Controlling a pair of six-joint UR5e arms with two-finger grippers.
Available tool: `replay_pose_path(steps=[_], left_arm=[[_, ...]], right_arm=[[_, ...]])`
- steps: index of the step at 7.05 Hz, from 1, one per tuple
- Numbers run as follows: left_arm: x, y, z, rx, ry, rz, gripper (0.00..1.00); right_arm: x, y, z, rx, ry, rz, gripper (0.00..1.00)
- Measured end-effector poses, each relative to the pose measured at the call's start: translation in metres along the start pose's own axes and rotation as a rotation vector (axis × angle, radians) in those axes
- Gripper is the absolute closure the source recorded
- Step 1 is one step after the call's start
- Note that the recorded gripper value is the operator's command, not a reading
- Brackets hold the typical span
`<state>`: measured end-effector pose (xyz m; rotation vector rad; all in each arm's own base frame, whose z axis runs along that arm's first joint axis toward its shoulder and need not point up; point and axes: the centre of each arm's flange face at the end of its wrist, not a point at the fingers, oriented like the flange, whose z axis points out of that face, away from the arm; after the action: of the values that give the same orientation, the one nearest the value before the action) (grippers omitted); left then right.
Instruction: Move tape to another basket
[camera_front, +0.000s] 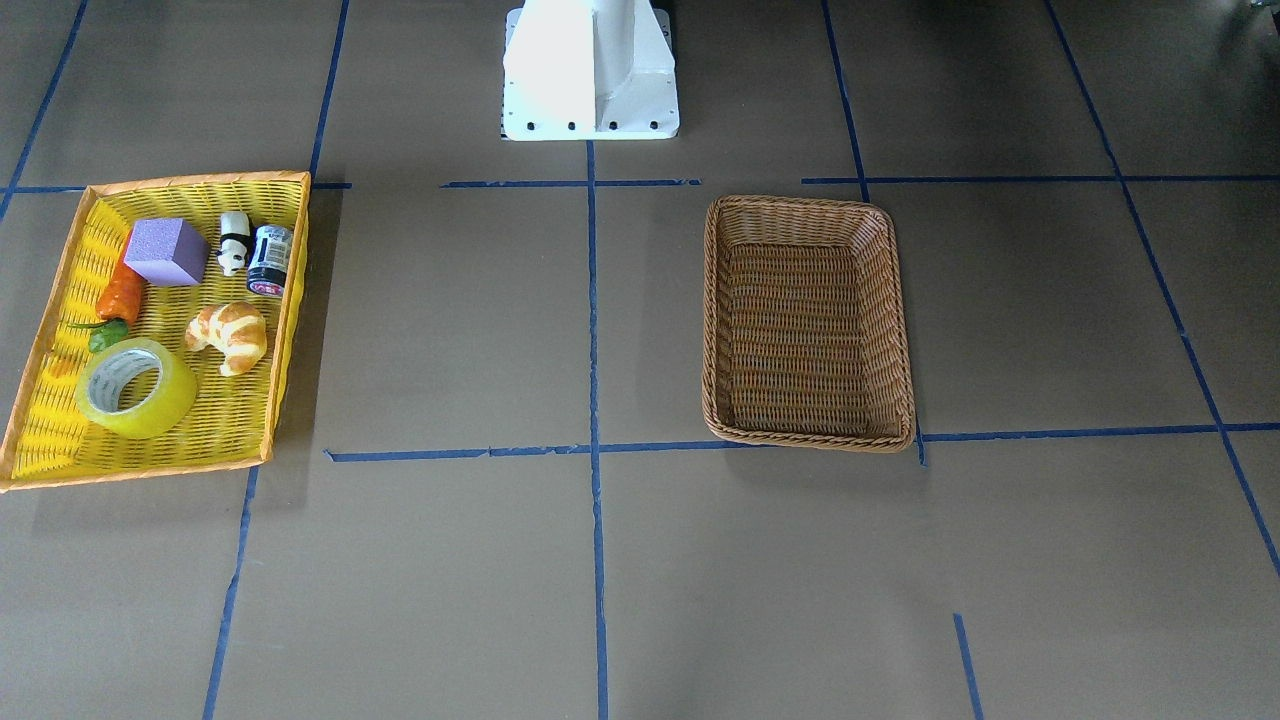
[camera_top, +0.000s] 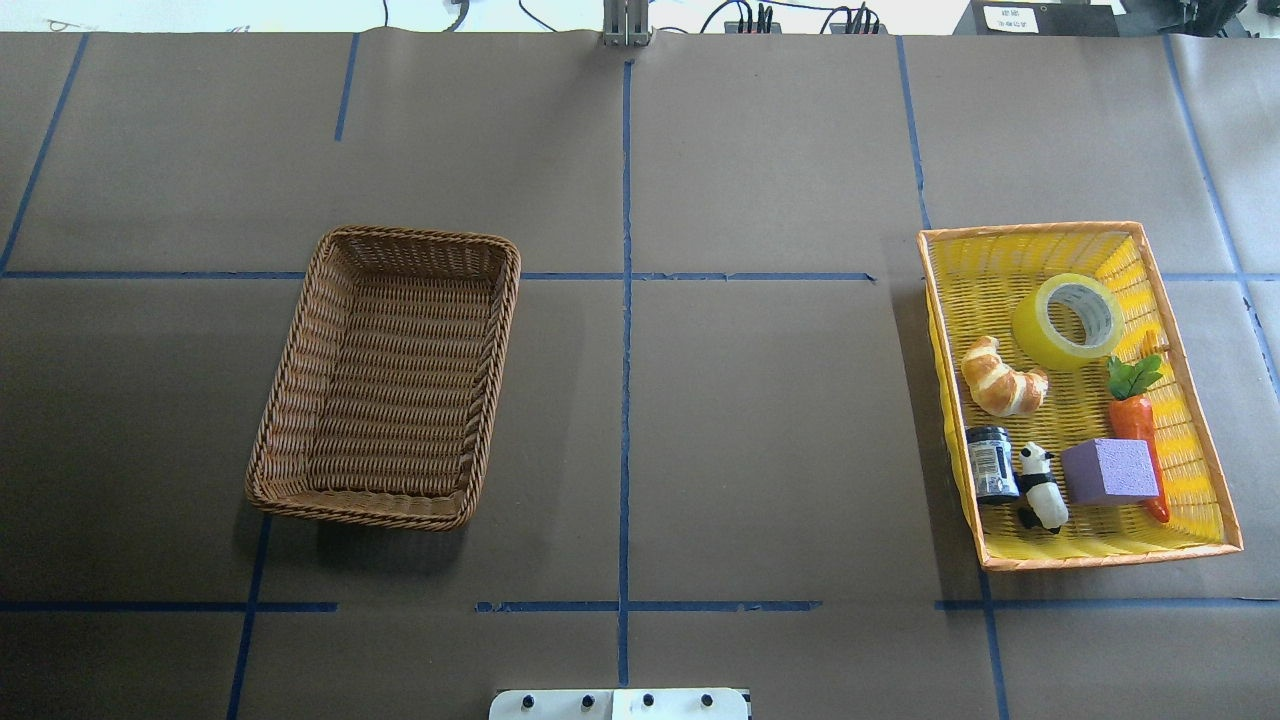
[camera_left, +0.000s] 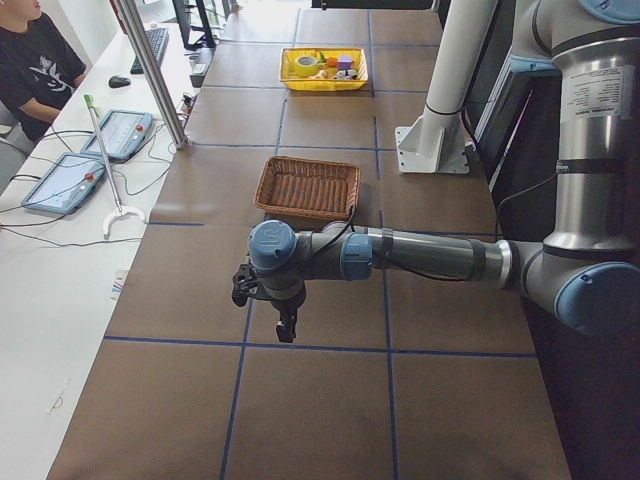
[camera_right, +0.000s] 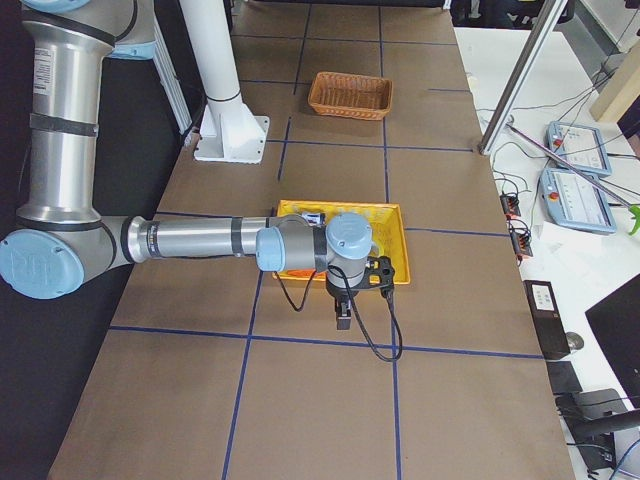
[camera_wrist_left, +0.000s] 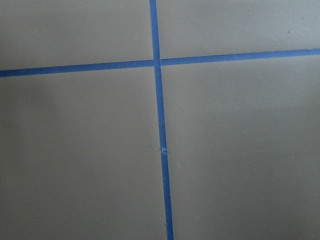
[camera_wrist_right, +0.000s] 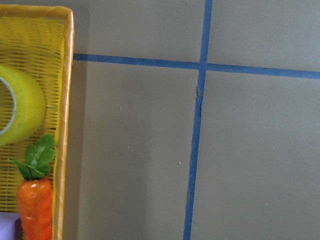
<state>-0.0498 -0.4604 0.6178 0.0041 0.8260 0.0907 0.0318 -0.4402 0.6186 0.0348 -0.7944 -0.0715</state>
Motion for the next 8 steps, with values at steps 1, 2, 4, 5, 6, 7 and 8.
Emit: replay_pose_path(steps=[1, 2, 4, 5, 6, 7, 8], left_arm=[[0.0013, 0.0001, -0.0012, 0.003, -0.002, 0.003, 0.0], [0.0022, 0.0003, -0.002, 0.004, -0.002, 0.005, 0.0], [0.0022, 0.0008, -0.0022, 0.004, -0.003, 0.005, 0.0], [0.0021, 0.0009, -0.0022, 0.004, -0.003, 0.003, 0.0], [0.0033, 0.0004, -0.0032, 0.006, -0.001, 0.001, 0.0], [0.0055, -0.0008, -0.0048, 0.011, 0.004, 0.004, 0.0], [0.0074, -0.0017, -0.006, 0.014, 0.008, 0.007, 0.0]], right_arm=[[-0.0008, -0.0012, -0.0005, 0.001, -0.001, -0.002, 0.0], [-0.0026, -0.0035, -0.0017, 0.004, -0.002, -0.007, 0.0], [-0.0058, -0.0061, -0.0043, 0.01, -0.004, -0.009, 0.0], [-0.0068, -0.0064, -0.005, 0.011, -0.007, -0.007, 0.0], [-0.0077, -0.0063, -0.0054, 0.012, -0.012, -0.006, 0.0], [-0.0075, -0.0052, -0.005, 0.011, -0.014, -0.006, 0.0], [-0.0069, -0.0038, -0.0043, 0.009, -0.015, -0.006, 0.0]])
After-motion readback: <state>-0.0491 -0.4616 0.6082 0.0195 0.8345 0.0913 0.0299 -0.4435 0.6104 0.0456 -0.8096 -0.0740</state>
